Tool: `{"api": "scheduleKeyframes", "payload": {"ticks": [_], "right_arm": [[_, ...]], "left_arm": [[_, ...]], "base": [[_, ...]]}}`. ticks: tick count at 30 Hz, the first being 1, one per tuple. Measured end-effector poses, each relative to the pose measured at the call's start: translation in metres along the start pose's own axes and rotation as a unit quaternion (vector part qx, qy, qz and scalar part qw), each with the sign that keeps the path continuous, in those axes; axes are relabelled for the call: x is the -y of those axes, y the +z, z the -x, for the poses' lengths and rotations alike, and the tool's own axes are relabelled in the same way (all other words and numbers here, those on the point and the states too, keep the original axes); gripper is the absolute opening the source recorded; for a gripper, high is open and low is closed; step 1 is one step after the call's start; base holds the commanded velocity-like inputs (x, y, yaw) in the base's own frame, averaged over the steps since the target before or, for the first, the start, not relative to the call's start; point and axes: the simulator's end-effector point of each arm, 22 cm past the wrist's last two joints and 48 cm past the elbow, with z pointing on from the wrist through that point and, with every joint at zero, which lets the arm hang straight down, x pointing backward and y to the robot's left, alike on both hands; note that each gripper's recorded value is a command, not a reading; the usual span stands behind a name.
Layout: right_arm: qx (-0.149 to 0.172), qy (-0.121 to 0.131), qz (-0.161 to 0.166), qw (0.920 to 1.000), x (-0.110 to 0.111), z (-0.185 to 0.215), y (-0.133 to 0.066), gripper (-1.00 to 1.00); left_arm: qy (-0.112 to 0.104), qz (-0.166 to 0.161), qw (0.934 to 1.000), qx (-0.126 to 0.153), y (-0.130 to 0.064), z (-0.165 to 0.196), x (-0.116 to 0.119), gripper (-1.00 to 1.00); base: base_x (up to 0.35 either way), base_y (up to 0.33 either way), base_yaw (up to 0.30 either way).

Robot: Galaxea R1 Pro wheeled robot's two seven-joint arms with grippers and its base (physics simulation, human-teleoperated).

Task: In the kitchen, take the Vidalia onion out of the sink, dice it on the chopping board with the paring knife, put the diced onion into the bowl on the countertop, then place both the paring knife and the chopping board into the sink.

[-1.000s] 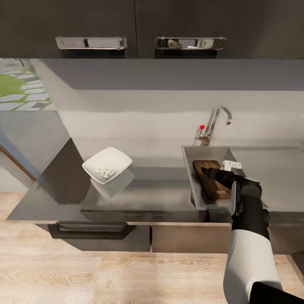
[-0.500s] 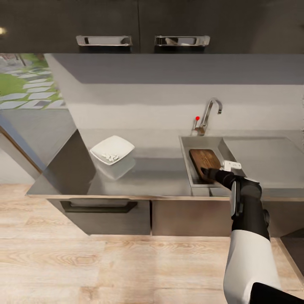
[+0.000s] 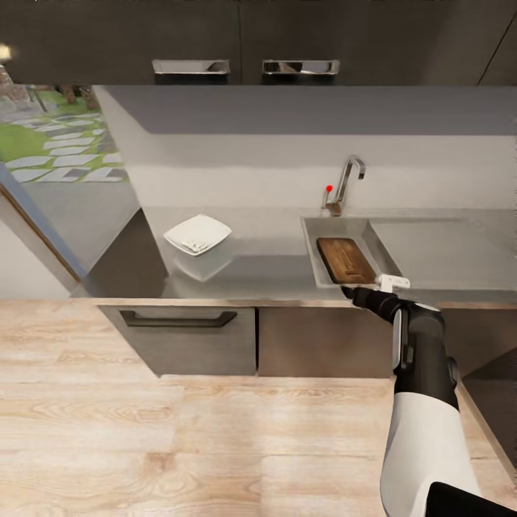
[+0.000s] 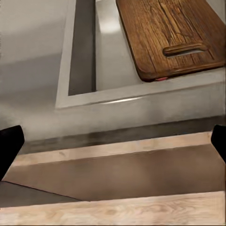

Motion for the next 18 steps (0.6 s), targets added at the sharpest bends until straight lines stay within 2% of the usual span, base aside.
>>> {"api": "scheduleKeyframes", "payload": {"ticks": [8, 14, 18], "right_arm": [[-0.011, 0.0, -0.001, 0.9999, 0.001, -0.015, 0.0, 1.0], [-0.046, -0.007, -0.004, 0.9989, 0.006, -0.068, 0.0, 1.0], [-0.07, -0.022, 0.006, 0.9973, 0.003, -0.115, 0.013, 1.0]], "left_arm": [[0.0, 0.0, 1.0, 0.0, 0.0, 0.0, 0.0, 1.0], [0.0, 0.0, 1.0, 0.001, 0.0, 0.0, 0.0, 1.0], [-0.001, 0.0, 1.0, 0.001, 0.0, 0.0, 0.0, 1.0]], "base": [[-0.321, 0.0, 0.0], [-0.081, 0.0, 0.0], [-0.01, 0.0, 0.0]]}}
